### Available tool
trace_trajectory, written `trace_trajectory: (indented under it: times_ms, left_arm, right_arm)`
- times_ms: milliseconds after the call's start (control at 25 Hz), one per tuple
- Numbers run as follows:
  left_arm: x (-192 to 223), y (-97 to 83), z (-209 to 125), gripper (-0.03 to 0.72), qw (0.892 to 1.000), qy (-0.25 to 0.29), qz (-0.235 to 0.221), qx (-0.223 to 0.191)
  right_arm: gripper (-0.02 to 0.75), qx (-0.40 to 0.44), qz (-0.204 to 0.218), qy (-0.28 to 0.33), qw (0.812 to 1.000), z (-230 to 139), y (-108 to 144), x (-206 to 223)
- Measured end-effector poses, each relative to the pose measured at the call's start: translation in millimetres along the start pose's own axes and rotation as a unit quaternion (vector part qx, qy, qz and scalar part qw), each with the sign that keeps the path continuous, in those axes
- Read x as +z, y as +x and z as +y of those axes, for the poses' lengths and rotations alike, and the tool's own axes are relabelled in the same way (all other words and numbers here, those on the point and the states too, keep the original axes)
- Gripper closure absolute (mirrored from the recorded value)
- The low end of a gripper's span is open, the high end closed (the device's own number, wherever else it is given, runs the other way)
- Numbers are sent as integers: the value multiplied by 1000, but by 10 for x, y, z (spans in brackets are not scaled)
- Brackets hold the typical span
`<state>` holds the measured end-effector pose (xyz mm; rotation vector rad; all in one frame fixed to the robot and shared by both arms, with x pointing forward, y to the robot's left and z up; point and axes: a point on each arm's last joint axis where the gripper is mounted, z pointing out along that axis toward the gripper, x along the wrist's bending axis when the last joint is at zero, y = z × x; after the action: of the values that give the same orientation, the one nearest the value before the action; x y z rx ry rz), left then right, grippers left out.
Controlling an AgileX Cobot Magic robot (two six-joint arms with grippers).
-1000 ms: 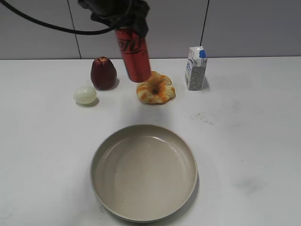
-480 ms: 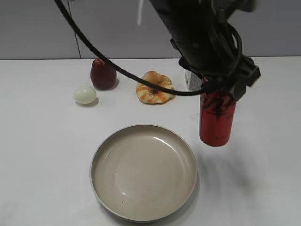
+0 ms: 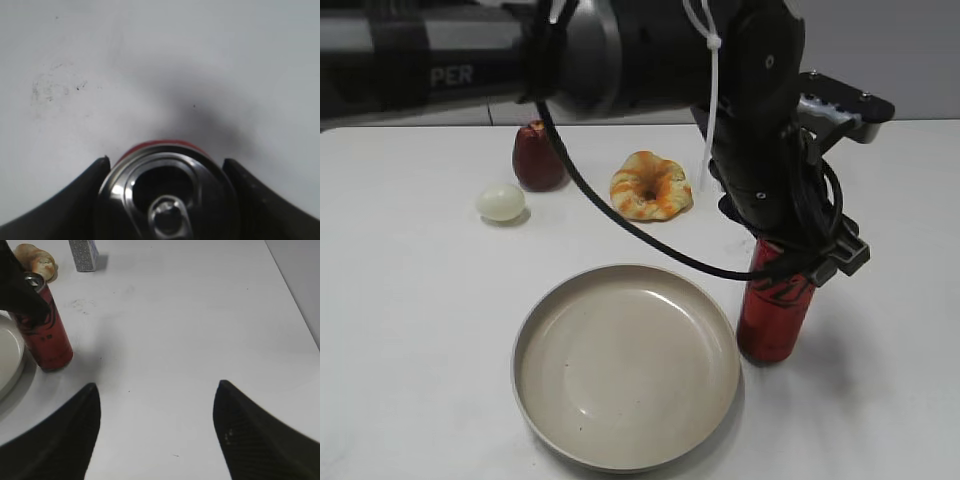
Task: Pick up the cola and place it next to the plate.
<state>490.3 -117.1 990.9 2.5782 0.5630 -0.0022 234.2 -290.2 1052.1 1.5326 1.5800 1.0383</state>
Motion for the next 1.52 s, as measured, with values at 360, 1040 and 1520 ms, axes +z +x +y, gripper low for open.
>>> trace_trajectory:
  times_ms: [360, 1040, 1520]
  left_arm:
    - [20, 10, -2, 46, 1000, 0, 3, 2]
    - [-2023, 450, 4, 37, 993, -67, 92, -17]
    - [-2733, 1467, -1614, 102, 941, 7, 189, -281]
  right_arm:
    - [202, 0, 0, 0, 1000, 0, 0, 0]
    - [202, 0, 0, 0, 1000, 0, 0, 0]
    - [202, 0, 0, 0, 1000, 0, 0, 0]
